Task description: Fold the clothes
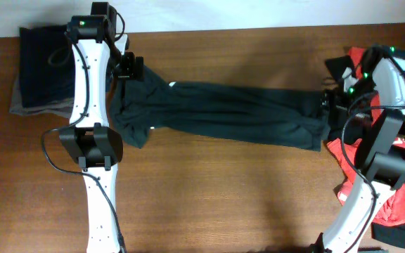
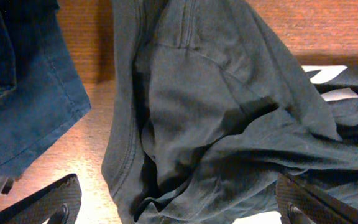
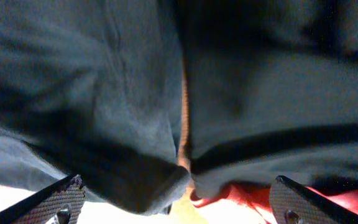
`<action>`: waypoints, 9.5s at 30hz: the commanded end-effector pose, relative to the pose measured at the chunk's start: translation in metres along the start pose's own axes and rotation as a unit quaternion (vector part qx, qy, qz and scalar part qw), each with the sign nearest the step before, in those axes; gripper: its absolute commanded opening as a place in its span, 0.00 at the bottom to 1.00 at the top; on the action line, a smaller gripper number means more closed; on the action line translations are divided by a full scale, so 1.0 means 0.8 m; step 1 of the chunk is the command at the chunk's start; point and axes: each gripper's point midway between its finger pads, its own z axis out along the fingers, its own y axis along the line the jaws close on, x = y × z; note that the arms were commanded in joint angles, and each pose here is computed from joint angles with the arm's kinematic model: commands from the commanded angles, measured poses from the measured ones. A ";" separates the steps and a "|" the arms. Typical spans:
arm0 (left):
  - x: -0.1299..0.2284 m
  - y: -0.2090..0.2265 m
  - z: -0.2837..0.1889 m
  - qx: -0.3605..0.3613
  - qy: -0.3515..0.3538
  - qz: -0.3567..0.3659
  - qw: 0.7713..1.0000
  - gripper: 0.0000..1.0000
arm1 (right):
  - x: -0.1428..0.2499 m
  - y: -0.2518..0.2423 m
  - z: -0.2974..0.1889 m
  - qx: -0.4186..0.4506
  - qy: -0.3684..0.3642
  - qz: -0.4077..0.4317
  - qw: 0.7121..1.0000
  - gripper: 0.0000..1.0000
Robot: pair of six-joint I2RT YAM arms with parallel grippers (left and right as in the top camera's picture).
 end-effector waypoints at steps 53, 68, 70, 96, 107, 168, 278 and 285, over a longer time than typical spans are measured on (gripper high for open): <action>-0.002 0.003 -0.020 -0.003 -0.015 -0.001 1.000 0.99 | -0.040 -0.022 -0.024 -0.181 -0.144 -0.059 0.971 0.32; 0.002 0.003 -0.020 -0.004 -0.008 -0.001 1.000 0.99 | -0.046 -0.030 0.023 -0.087 -0.095 -0.047 0.991 0.12; 0.002 0.003 -0.020 -0.004 -0.008 -0.001 1.000 0.99 | -0.046 -0.033 0.022 -0.087 -0.096 -0.045 0.991 0.11; 0.001 0.003 -0.020 -0.004 -0.009 -0.001 1.000 0.99 | 0.005 -0.248 0.041 0.200 -0.033 0.186 0.961 0.10; 0.000 0.003 -0.020 -0.004 -0.011 -0.001 1.000 0.99 | -0.021 -0.193 -0.044 0.073 -0.076 0.179 0.978 0.22; 0.002 0.003 -0.020 -0.004 -0.008 -0.001 1.000 0.99 | 0.004 -0.029 0.100 -0.002 0.029 0.056 0.998 0.04; 0.003 0.003 -0.020 -0.004 -0.006 -0.001 1.000 0.99 | -0.013 0.150 -0.056 -0.010 -0.012 -0.074 0.997 0.52; 0.001 0.003 -0.020 -0.004 -0.010 -0.001 1.000 0.99 | -0.010 0.079 -0.072 -0.065 -0.007 -0.059 0.996 0.93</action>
